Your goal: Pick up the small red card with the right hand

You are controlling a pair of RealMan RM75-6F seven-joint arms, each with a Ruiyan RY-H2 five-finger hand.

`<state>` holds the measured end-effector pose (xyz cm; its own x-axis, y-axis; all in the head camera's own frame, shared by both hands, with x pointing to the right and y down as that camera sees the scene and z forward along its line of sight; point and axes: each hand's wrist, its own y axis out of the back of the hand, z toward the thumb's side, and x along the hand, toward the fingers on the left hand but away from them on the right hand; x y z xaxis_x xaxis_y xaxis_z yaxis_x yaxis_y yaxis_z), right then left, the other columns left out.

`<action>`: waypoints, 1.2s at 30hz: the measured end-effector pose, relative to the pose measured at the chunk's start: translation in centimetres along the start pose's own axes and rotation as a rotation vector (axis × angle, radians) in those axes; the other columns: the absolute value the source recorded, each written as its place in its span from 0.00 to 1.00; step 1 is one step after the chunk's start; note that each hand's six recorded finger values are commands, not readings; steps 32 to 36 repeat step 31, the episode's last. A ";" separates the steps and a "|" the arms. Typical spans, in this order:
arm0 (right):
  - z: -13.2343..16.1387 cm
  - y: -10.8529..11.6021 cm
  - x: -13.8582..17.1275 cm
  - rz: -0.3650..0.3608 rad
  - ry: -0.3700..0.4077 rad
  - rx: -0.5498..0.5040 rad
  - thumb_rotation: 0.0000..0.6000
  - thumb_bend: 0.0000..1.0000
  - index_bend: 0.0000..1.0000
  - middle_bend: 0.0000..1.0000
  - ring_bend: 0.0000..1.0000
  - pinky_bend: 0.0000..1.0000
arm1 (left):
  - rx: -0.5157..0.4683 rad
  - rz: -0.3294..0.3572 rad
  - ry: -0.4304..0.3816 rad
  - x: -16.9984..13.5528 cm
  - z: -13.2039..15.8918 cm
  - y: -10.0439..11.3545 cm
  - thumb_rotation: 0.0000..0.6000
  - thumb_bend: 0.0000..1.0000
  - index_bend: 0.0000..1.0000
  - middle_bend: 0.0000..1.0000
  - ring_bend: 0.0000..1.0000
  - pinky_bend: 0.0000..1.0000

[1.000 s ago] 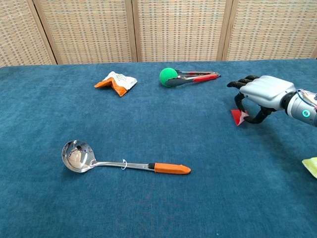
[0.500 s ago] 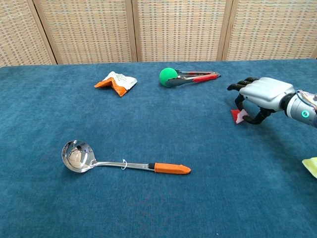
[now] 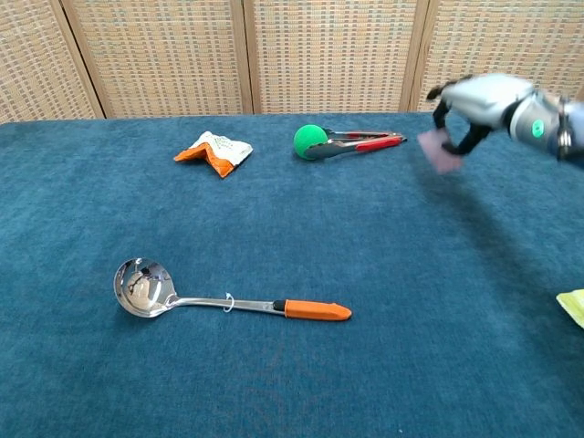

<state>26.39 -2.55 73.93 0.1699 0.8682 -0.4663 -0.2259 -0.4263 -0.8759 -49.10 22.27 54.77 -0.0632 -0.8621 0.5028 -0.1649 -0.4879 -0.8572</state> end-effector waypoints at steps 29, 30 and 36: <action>-6.8 7.4 23.6 -0.362 0.007 -0.378 1.00 0.00 0.00 0.00 0.00 0.00 | -0.070 -0.030 -0.074 -1.8 -1.0 1.2 1.00 0.00 0.00 0.00 0.00 0.00; -7.2 7.2 25.2 -0.365 -0.004 -0.374 1.00 0.00 0.00 0.00 0.00 0.00 | -0.066 -0.031 -0.078 -1.8 -1.0 1.2 1.00 0.00 0.00 0.00 0.00 0.00; -7.6 6.8 27.2 -0.363 -0.018 -0.367 1.00 0.00 0.00 0.00 0.00 0.00 | -0.060 -0.032 -0.083 -1.8 -1.1 1.2 1.00 0.00 0.00 0.00 0.00 0.00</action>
